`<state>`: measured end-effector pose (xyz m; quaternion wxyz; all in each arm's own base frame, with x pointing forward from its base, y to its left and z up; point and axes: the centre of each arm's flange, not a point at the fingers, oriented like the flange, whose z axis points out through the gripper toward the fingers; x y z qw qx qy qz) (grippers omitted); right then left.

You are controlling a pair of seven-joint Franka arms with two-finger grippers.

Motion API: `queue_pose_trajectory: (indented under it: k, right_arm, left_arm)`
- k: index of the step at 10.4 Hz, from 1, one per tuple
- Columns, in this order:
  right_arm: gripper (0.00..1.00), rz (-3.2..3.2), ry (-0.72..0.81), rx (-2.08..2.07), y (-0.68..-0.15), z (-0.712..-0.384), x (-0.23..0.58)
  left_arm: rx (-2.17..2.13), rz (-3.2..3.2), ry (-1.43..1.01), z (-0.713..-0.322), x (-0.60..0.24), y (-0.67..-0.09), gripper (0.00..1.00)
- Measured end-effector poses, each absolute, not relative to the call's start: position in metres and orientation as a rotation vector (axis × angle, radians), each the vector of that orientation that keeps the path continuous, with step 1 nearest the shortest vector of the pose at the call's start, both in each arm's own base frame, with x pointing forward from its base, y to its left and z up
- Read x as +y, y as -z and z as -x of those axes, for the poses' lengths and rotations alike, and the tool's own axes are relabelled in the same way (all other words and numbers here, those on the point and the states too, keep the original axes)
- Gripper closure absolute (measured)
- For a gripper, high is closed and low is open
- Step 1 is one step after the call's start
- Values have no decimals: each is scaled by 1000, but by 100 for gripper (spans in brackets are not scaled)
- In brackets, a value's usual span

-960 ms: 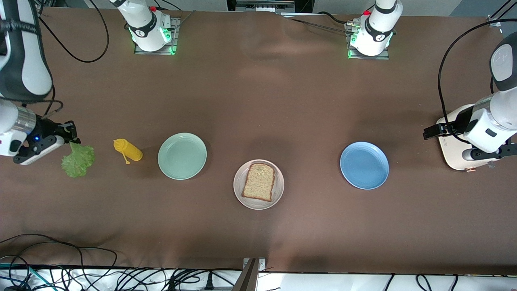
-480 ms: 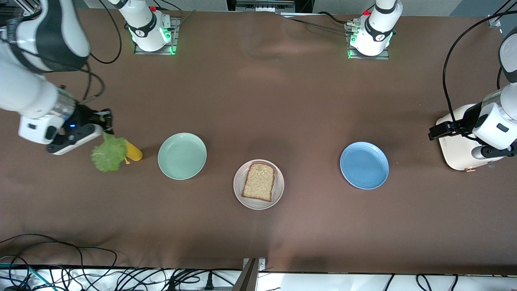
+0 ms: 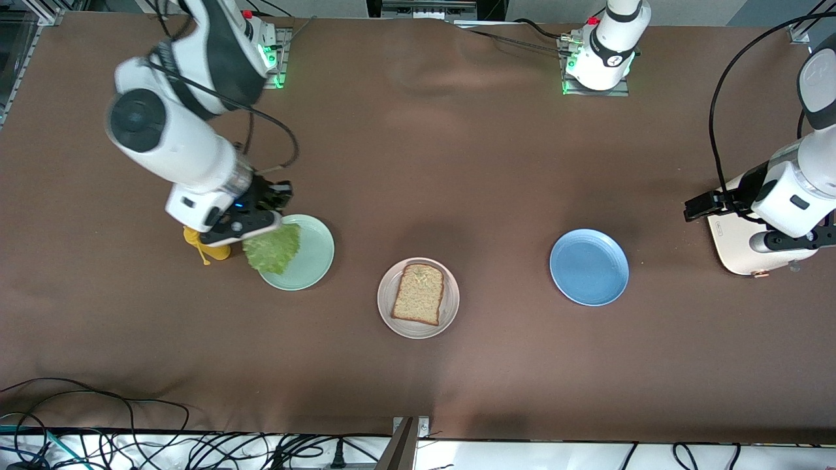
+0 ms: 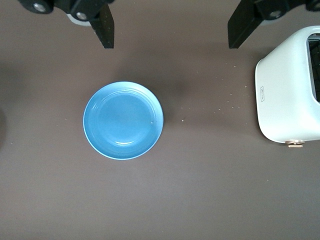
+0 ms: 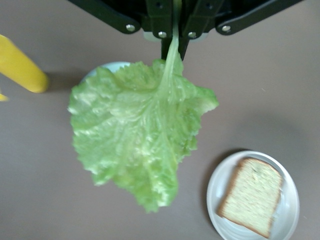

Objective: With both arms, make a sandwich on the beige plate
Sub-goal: 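Carry the lettuce leaf over the beige plate with the right gripper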

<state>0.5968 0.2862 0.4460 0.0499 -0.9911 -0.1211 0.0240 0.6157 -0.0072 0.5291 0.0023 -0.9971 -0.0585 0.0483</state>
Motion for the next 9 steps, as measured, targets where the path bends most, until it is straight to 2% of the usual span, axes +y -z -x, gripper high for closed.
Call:
queue_pose_trajectory:
  k: [4,9]
  right_arm:
    - [95,3010,-62,-244,-401,-596,394]
    - [95,2905,179,-41,-295,-622,463]
  left_arm:
    - [-180,3132,-111,-617,-9,-542,0]
    - [-180,3132,-109,-617,-8,-543,0]
